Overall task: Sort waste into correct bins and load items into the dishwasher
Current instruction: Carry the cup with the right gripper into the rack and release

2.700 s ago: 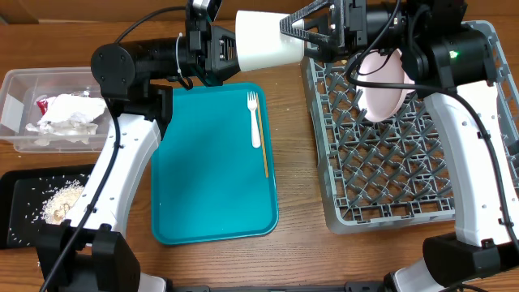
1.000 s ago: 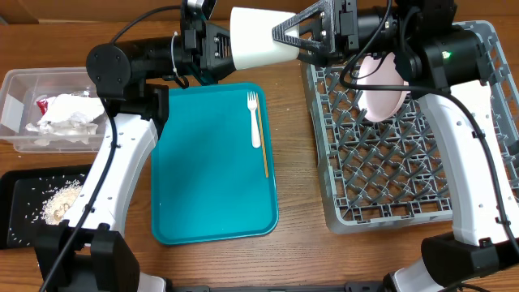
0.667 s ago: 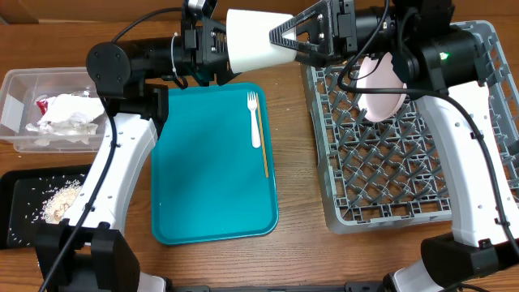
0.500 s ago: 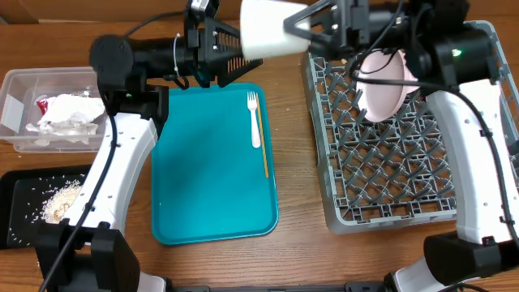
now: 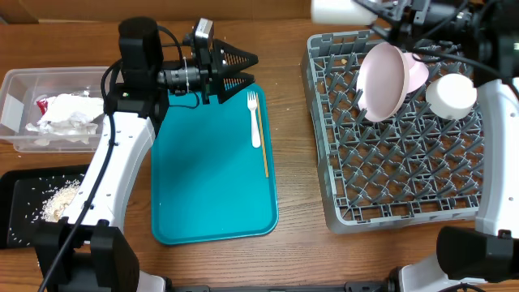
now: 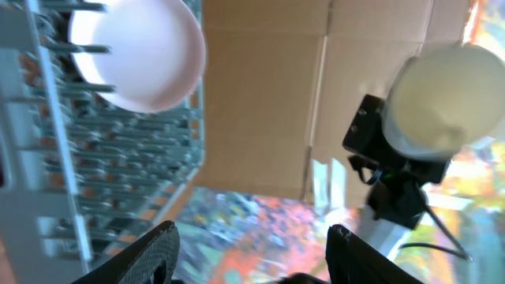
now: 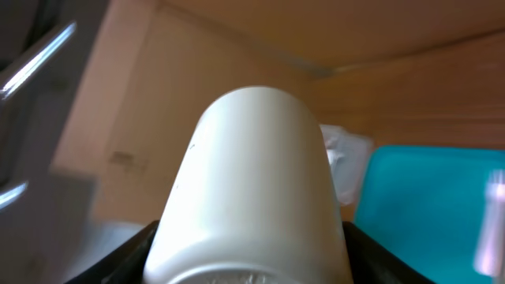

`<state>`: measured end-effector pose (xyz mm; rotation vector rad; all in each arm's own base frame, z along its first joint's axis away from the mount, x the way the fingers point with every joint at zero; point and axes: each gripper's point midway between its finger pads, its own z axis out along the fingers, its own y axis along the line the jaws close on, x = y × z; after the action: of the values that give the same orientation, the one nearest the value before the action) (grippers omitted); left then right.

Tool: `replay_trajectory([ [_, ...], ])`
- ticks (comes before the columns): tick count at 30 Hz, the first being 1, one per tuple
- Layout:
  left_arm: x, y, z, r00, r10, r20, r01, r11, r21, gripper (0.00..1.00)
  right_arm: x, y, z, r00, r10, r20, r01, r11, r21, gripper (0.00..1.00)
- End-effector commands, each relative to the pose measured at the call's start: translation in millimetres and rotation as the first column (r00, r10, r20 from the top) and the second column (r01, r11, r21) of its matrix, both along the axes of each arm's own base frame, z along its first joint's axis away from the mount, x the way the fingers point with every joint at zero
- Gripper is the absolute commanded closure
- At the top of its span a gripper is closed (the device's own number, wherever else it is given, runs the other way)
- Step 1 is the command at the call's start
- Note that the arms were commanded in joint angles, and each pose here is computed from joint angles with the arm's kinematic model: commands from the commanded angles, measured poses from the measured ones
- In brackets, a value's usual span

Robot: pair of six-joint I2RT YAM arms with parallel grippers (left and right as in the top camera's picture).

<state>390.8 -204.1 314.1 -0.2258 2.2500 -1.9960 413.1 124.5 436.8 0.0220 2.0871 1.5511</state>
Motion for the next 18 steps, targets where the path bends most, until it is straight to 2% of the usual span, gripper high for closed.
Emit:
replay_trajectory([
  [1, 7.4, 9.9, -30.0, 0.986, 0.034, 0.163, -0.058, 0.988, 0.146, 0.36, 31.7, -75.8, -40.3, 0.935, -0.352, 0.032, 0.347, 0.896, -0.277, 0.50],
  [3, 6.5, 22.7, -68.8, 0.990, 0.089, 0.106, -0.117, 0.946, 0.301, 0.34, 33.3, -138.3, -71.0, 0.825, -0.565, -0.002, 0.506, 0.742, -0.440, 0.49],
  [5, 5.7, 36.2, -94.8, 0.988, 0.140, 0.070, -0.156, 0.893, 0.422, 0.33, 31.3, -162.4, -74.8, 0.795, -0.607, 0.013, 0.540, 0.697, -0.471, 0.49],
  [6, 2.6, 48.8, -114.5, 0.982, 0.184, 0.036, -0.175, 0.837, 0.518, 0.33, 27.9, -188.3, -75.8, 0.756, -0.655, 0.010, 0.580, 0.662, -0.476, 0.49],
  [8, -1.5, 58.3, -128.5, 0.979, 0.204, 0.022, -0.177, 0.787, 0.591, 0.32, 22.5, -218.6, -77.6, 0.705, -0.709, 0.015, 0.623, 0.610, -0.490, 0.50],
  [11, -5.5, 72.5, -143.0, 0.972, 0.233, 0.014, -0.182, 0.717, 0.673, 0.29, -12.0, -303.0, -102.6, 0.463, -0.886, 0.040, 0.677, 0.324, -0.661, 0.50],
  [13, -5.5, 78.7, -147.5, 0.968, 0.251, 0.015, -0.190, 0.688, 0.700, 0.27, -31.0, -328.6, -116.4, 0.369, -0.928, 0.047, 0.640, 0.217, -0.737, 0.50],
  [15, -4.4, 83.9, -150.9, 0.963, 0.267, 0.023, -0.200, 0.660, 0.724, 0.23, -48.5, -345.1, -132.3, 0.286, -0.958, 0.028, 0.586, 0.151, -0.796, 0.50],
  [16, -3.0, 86.1, -152.4, 0.961, 0.275, 0.033, -0.209, 0.642, 0.737, 0.22, -57.9, -351.8, -149.5, 0.247, -0.969, -0.011, 0.533, 0.145, -0.833, 0.50],
  [18, -0.9, 87.4, -152.2, 0.959, 0.279, 0.044, -0.219, 0.635, 0.741, 0.21, -61.4, -352.2, -170.9, 0.239, -0.969, -0.067, 0.477, 0.178, -0.861, 0.50],
])
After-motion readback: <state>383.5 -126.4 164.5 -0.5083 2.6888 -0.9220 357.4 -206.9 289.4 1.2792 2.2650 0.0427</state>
